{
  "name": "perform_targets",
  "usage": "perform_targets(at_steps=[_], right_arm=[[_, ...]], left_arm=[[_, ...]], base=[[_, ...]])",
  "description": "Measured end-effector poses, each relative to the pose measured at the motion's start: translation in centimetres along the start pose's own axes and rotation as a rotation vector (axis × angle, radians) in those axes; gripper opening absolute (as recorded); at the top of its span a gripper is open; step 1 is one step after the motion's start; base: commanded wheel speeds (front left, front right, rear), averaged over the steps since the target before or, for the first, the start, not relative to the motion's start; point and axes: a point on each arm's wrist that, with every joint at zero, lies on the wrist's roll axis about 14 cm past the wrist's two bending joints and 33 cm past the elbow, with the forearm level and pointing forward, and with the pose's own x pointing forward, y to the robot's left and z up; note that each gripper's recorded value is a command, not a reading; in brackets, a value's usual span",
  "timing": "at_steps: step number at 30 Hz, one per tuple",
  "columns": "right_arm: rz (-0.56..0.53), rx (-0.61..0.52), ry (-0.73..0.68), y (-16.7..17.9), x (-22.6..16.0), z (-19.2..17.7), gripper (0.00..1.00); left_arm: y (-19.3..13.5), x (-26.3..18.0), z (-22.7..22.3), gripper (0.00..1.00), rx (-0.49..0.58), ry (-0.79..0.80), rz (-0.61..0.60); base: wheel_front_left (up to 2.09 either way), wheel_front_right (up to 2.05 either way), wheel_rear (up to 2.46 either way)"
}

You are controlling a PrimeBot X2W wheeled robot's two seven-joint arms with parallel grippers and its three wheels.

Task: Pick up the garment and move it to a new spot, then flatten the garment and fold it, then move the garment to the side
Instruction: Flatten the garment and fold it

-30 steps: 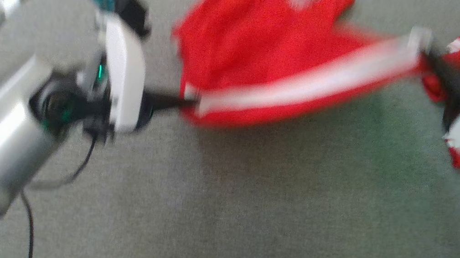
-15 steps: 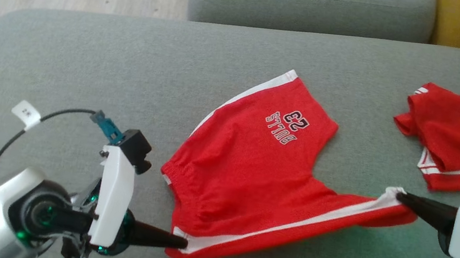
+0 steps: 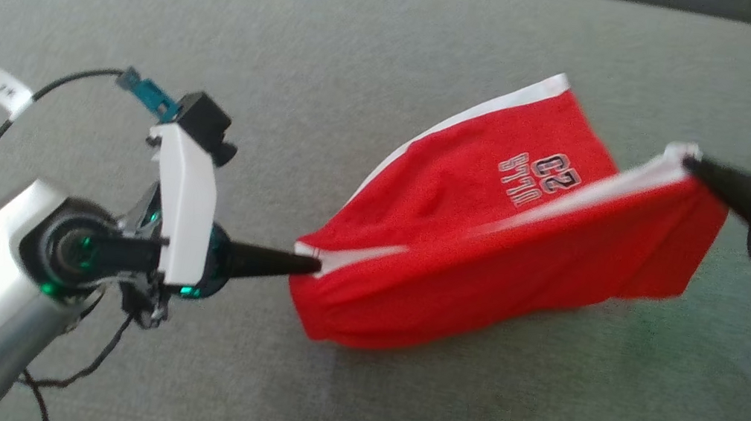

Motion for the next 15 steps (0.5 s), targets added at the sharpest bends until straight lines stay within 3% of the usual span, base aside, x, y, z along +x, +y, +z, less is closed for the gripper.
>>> perform_targets(at_steps=[15], right_arm=[[0.007, -0.002, 0.08, -2.3, 11.1, 4.1, 0.0]], left_arm=[[5.9, 1.2, 4.9, 0.0, -0.154, -0.126, 0.06]], base=[[0.0, 0.0, 0.0]])
